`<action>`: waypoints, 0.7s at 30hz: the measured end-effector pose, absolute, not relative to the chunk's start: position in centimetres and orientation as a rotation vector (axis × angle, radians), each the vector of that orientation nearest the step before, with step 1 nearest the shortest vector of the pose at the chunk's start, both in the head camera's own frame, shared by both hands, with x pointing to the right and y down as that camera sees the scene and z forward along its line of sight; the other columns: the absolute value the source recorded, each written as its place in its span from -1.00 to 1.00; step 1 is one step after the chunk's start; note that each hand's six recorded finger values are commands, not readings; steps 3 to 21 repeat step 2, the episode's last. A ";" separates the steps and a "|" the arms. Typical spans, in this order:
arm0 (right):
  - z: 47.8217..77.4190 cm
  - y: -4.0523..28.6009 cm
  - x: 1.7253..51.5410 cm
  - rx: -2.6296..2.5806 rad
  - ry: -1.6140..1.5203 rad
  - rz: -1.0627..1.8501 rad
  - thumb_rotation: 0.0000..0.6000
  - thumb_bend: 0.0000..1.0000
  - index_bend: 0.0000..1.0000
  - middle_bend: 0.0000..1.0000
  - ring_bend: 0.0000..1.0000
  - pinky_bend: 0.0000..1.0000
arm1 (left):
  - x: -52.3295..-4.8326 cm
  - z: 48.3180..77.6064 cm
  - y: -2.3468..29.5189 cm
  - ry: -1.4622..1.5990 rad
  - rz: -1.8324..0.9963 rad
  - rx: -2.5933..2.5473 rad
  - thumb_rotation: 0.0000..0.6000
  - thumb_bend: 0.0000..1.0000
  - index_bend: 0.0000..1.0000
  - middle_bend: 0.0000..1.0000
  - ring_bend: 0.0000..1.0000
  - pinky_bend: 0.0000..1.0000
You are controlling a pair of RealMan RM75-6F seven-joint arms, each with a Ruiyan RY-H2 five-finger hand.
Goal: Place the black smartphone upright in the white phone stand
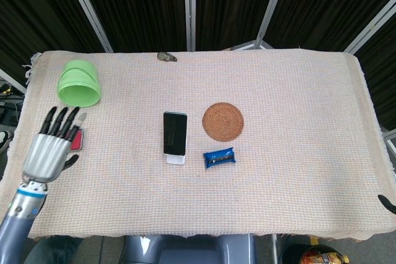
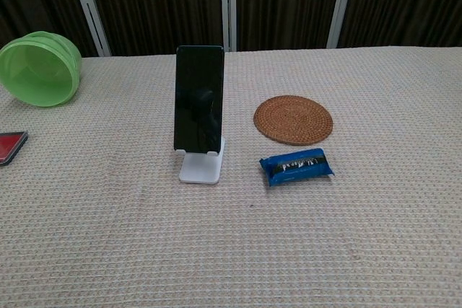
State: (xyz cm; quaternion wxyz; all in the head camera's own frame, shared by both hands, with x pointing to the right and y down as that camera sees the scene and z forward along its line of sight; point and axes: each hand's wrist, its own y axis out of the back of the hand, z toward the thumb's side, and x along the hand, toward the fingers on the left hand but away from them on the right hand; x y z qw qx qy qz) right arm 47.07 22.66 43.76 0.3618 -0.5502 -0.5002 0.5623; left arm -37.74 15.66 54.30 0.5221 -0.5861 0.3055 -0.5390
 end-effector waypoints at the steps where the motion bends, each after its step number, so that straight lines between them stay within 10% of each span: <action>1: 43.7 22.6 47.0 -1.418 -1.288 1.446 1.00 -1.00 -1.00 -1.00 -1.00 -1.00 | -38.6 54.1 16.5 0.754 -1.323 -1.422 1.00 -1.00 -1.00 -1.00 -1.00 -1.00; 21: 43.7 22.6 46.9 -1.419 -1.286 1.444 1.00 -1.00 -1.00 -1.00 -1.00 -1.00 | -39.4 53.8 17.4 0.772 -1.351 -1.435 1.00 -1.00 -1.00 -1.00 -1.00 -1.00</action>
